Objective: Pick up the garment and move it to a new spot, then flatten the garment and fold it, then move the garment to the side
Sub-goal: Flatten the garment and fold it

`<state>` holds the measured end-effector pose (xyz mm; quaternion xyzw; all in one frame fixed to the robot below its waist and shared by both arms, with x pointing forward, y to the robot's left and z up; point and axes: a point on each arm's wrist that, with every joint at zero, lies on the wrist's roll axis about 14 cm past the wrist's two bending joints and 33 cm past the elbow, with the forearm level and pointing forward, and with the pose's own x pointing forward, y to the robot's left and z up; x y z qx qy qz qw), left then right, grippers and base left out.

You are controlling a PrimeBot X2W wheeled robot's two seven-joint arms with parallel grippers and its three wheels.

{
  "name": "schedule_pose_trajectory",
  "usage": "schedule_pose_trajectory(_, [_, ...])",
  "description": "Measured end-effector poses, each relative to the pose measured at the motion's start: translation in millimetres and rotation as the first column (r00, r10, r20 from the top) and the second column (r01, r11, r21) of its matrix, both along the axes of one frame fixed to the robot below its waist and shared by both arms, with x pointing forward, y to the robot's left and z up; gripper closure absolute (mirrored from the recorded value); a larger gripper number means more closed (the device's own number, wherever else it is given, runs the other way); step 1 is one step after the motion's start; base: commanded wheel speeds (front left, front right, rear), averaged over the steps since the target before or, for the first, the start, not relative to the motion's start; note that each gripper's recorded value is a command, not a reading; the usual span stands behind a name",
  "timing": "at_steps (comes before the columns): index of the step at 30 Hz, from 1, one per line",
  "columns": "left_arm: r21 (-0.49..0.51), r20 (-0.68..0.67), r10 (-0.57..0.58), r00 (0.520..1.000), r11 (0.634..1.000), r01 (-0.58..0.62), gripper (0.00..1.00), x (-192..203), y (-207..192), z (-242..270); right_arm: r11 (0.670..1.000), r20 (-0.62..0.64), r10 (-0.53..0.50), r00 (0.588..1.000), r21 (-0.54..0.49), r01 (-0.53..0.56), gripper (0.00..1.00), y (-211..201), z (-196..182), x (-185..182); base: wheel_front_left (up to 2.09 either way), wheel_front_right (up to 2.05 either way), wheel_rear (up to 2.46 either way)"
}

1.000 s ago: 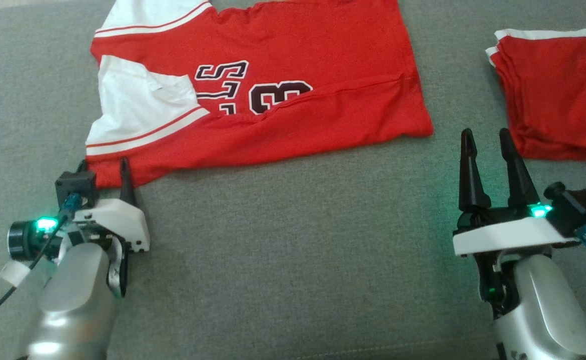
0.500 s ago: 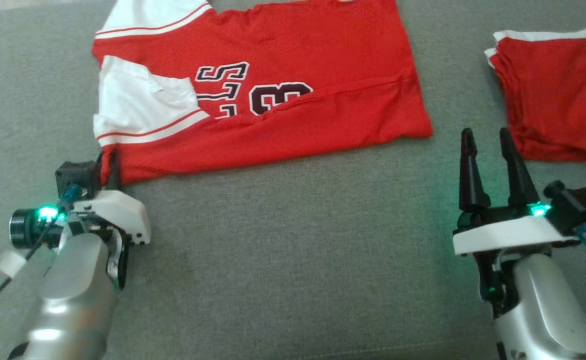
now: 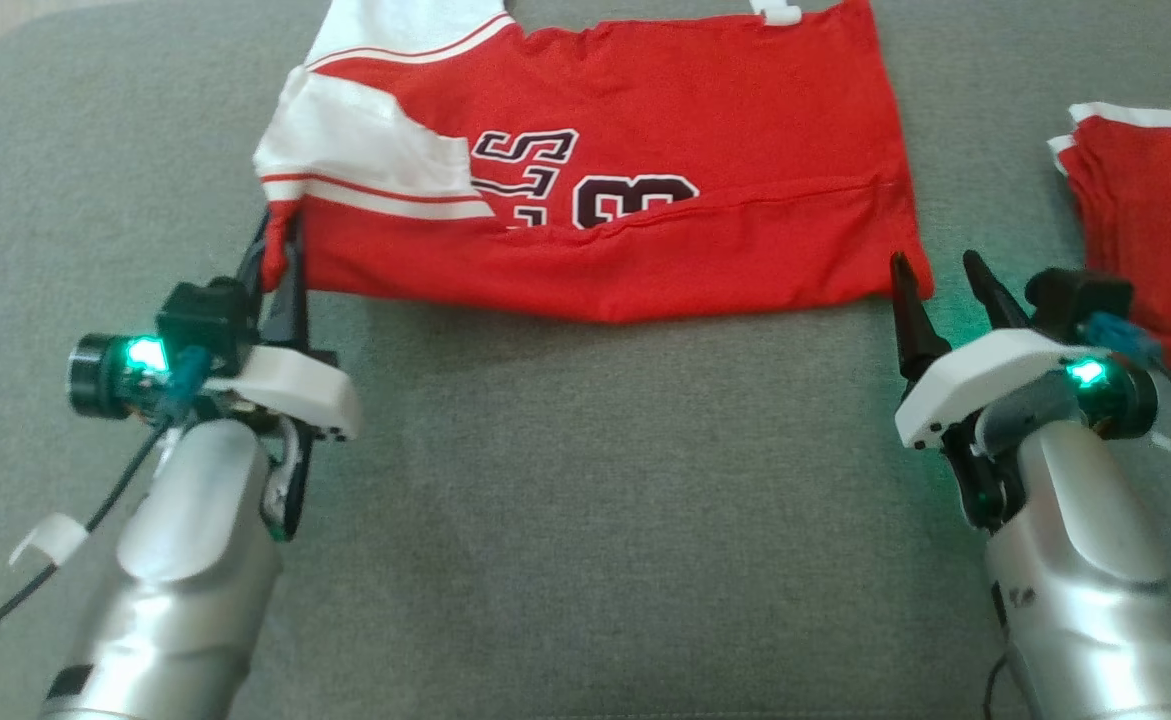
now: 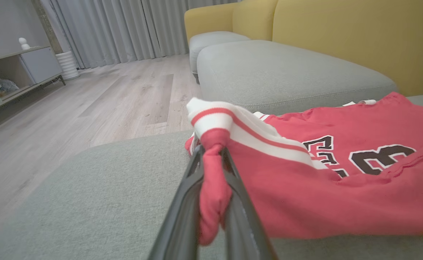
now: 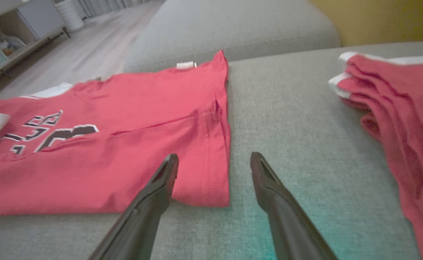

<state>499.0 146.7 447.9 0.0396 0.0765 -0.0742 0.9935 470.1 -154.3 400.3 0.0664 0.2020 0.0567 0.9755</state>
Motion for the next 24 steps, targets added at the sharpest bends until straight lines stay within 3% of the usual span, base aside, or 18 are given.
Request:
schedule_pose_trajectory(6, [0.001, 0.01, -0.021, 1.0, 1.0, 0.021, 1.0, -7, -6, 0, 0.997, -0.14, 0.029, 0.99, -0.065, -0.039, 0.0, 2, -30, -1, 0.0, 0.0, 0.0])
schedule_pose_trajectory(11, [-0.001, 0.022, -0.031, 0.999, 1.0, 0.031, 1.0, -8, -9, 3, 0.988, -0.166, 0.075, 0.983, -0.119, -0.095, 0.0, 10, -32, 11, 0.0, 0.0, 0.0])
schedule_pose_trajectory(12, [0.0, 0.022, -0.033, 0.999, 0.999, 0.033, 1.0, -9, -9, 2, 0.986, -0.169, 0.082, 0.982, -0.126, -0.105, 0.08, 11, -32, 12, 0.0, 0.0, 0.0])
schedule_pose_trajectory(13, [0.003, 0.023, -0.035, 0.999, 0.999, 0.035, 1.0, -9, -9, 3, 0.985, -0.174, 0.089, 0.981, -0.134, -0.113, 1.0, 12, -33, 13, 0.0, 0.0, 0.0])
schedule_pose_trajectory(18, [0.013, 0.023, -0.031, 0.999, 0.999, 0.031, 1.0, -11, -8, 4, 0.978, -0.152, 0.103, 0.983, -0.164, -0.128, 1.0, 12, -30, 11, 0.0, 0.0, 0.0])
schedule_pose_trajectory(24, [0.057, -0.024, -0.007, 1.0, 0.998, 0.008, 1.0, -23, 4, -4, 0.986, -0.086, 0.054, 0.995, -0.154, -0.067, 1.0, -3, -16, 1, 0.0, 0.0, 0.0])
